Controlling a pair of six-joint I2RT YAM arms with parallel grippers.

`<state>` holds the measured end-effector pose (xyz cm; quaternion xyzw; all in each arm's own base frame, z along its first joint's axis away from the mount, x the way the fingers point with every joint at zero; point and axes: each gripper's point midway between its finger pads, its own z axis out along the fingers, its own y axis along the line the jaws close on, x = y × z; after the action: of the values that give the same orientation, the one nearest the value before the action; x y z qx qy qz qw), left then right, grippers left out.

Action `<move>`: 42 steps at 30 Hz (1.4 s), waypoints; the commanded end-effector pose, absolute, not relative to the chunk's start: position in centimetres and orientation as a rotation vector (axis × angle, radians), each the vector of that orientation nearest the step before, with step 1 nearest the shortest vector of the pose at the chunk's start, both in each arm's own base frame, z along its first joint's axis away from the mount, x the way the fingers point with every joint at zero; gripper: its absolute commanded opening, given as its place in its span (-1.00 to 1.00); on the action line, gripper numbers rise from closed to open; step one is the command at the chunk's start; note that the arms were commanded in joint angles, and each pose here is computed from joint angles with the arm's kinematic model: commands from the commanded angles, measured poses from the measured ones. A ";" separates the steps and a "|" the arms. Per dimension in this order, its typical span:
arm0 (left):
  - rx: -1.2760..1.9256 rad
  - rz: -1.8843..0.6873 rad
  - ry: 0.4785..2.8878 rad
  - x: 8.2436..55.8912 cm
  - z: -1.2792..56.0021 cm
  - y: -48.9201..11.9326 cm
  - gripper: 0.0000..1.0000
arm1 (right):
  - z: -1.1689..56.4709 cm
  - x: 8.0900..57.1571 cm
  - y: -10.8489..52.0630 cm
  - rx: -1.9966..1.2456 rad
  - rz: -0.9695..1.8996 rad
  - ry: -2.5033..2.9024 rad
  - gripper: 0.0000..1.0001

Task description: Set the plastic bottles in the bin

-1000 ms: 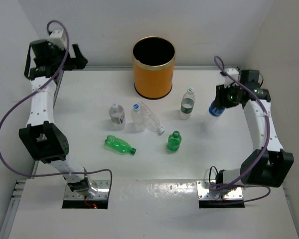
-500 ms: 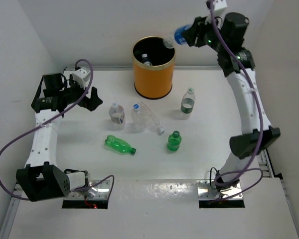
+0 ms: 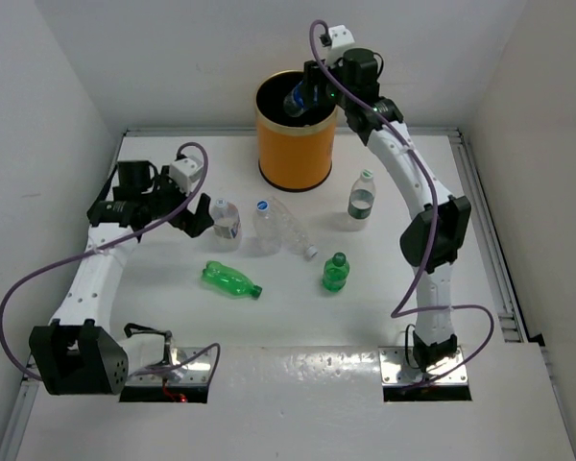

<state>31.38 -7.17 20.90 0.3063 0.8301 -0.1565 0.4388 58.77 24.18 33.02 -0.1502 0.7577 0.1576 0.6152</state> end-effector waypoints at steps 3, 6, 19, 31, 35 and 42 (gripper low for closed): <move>0.715 -0.335 2.053 33.5 20.0 -7.6 0.98 | 38.0 58.2 24.0 -0.336 0.353 1.611 0.53; 0.714 -0.345 2.052 34.5 19.4 -8.3 0.98 | 39.1 56.9 23.8 -0.340 0.368 1.611 0.62; 0.742 -0.439 2.103 36.2 15.7 -11.2 0.96 | 38.1 50.7 16.6 -0.339 0.315 1.739 0.76; 0.717 -0.433 2.170 37.7 12.6 -11.2 0.39 | 32.9 44.4 9.9 -0.344 0.245 1.954 0.96; 0.648 -0.401 2.096 40.1 16.6 -9.6 -0.27 | 30.4 40.4 9.0 -0.410 0.306 2.066 0.99; 0.565 -0.429 1.730 45.0 33.3 -10.0 -0.66 | 26.3 35.1 6.9 -0.378 0.302 2.165 0.99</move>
<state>43.25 -8.61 24.02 0.2371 0.8187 -0.1577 0.4986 36.94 7.06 25.90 -0.1424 0.8778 0.1147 0.4428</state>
